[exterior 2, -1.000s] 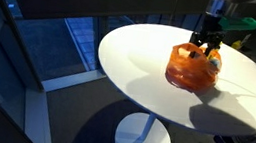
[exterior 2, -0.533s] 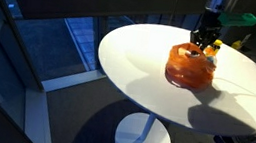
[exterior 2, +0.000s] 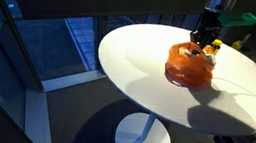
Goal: Pick up the white medicine bottle from the orange plastic and put it on the table
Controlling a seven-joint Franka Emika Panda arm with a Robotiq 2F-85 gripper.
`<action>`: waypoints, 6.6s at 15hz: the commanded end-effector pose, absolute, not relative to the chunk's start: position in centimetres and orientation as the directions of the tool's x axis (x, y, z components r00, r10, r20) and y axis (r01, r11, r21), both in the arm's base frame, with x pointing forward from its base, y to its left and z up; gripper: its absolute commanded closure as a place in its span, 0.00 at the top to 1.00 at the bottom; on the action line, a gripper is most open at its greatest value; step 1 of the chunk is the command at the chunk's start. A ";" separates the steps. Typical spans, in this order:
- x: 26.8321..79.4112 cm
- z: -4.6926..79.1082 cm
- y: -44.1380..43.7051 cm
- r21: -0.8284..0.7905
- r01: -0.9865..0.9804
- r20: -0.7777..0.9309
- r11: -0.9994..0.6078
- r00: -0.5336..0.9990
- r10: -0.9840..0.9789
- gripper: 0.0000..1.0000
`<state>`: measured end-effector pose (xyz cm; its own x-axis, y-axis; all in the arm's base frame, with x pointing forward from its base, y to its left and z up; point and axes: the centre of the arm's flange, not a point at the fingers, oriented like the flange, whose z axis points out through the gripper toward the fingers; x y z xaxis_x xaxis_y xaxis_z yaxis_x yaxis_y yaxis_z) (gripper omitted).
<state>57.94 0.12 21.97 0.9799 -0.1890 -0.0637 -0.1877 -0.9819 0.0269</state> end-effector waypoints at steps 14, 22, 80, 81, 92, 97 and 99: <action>60.2 22.3 0.2 0.049 -0.190 -0.018 -0.981 0.981 -0.191 1.00; 60.1 22.9 0.3 0.042 -0.183 -0.005 -0.982 0.983 -0.184 0.52; 52.7 24.9 -15.4 0.006 -0.342 -0.003 -0.940 0.940 -0.342 0.85; 52.7 25.6 -14.9 0.003 -0.330 0.001 -0.944 0.944 -0.330 0.94; 51.6 36.5 -4.4 -0.016 -0.054 -0.118 -0.998 0.992 -0.051 1.00; 49.9 42.4 -2.4 0.016 -0.083 -0.105 -0.996 0.991 -0.084 1.00; 49.5 44.7 -2.1 0.017 -0.125 -0.082 -0.992 0.989 -0.126 1.00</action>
